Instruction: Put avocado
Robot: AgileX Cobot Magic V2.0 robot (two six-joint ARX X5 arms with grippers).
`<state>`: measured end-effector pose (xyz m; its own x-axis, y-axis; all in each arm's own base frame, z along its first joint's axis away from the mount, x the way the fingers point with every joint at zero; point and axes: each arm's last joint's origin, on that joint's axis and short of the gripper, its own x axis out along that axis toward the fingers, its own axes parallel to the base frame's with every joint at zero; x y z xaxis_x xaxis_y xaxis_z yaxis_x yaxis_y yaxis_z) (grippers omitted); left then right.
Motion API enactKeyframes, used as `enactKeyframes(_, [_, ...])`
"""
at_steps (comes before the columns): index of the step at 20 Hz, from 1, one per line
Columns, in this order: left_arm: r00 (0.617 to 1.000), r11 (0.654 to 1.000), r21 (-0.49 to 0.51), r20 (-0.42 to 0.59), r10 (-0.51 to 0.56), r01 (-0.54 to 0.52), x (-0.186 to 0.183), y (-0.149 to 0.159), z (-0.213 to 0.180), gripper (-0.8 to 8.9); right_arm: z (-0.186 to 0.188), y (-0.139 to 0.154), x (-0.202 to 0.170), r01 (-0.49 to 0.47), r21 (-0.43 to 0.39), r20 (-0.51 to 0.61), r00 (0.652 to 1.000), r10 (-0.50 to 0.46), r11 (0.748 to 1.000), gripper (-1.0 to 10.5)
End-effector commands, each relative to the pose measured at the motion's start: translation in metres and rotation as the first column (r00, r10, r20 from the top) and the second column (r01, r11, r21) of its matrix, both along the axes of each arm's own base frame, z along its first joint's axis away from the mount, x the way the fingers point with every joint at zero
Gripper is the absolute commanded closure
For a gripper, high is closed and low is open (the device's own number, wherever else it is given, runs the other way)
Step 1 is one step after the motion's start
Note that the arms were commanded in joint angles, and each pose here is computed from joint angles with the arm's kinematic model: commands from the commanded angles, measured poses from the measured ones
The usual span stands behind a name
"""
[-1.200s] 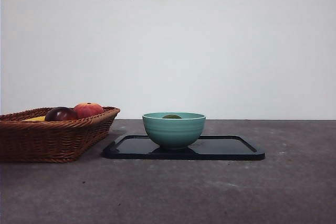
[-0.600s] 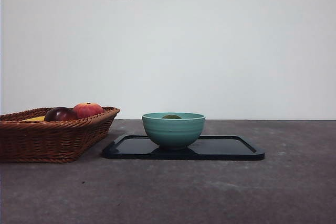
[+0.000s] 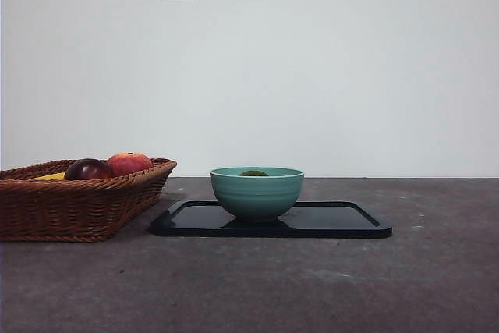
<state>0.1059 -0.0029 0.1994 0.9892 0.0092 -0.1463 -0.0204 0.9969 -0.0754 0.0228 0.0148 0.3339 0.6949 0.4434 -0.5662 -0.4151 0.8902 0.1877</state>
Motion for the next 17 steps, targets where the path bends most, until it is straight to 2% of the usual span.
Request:
enactKeyframes(1, [1.0,0.999,-0.033,0.008,0.008,-0.008,-0.002,0.0,-0.019,8.07,0.003,0.0,0.0,-0.002,0.016,0.008,1.0,0.001,1.0,9.3])
enactKeyframes(8, [1.0,1.0,-0.029,0.007,0.008,-0.008,-0.008,0.001,-0.045,8.07,0.003,0.0,0.0,-0.002,0.016,0.008,1.0,0.001,1.0,9.3])
enactKeyframes(12, [0.999,1.0,-0.018,-0.036,0.006,-0.007,-0.01,0.001,-0.051,8.07,0.003,0.0,0.0,-0.002,0.017,0.008,1.0,0.002,1.0,9.3])
enactKeyframes(17, [0.999,0.997,0.072,-0.037,-0.007,0.01,-0.01,0.001,-0.051,8.07,0.003,0.0,0.0,-0.002,0.017,0.008,1.0,0.002,1.0,9.3])
